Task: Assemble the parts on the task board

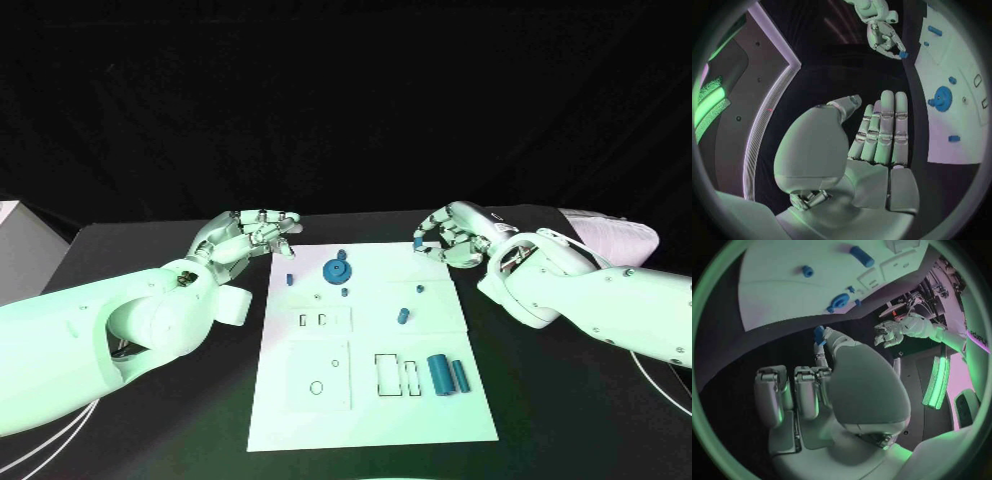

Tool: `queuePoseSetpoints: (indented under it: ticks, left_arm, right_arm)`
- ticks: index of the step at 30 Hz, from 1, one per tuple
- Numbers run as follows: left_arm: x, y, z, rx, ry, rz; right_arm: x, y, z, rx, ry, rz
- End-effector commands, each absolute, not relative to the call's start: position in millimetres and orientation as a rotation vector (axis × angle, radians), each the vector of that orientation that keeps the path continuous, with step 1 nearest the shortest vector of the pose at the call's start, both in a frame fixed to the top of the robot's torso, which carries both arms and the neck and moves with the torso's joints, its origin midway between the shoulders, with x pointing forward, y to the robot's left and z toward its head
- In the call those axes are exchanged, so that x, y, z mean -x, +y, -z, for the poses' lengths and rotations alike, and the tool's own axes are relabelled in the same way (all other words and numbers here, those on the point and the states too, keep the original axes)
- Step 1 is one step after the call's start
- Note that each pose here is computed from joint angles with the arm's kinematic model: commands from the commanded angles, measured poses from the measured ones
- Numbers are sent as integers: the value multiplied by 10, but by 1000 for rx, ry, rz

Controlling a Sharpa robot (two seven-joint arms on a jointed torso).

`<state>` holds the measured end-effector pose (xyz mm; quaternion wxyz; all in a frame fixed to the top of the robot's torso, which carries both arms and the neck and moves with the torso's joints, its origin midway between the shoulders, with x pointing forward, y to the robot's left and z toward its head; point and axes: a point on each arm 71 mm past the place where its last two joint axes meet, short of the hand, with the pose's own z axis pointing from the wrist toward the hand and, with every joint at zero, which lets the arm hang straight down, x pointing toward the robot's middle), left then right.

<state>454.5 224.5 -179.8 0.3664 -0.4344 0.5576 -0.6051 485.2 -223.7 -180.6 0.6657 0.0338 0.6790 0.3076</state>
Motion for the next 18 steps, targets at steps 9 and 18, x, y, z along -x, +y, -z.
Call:
queuePoseSetpoints:
  ticks: [9, 18]
  left_arm:
    - [-4548, 2171, 1790, 1101, 1444, 1589]
    - [-4559, 2144, 1797, 1102, 1449, 1592]
  right_arm:
    - [-4521, -1347, 1925, -43, 1553, -765]
    - [-4299, -963, 2195, 13, 1595, -772]
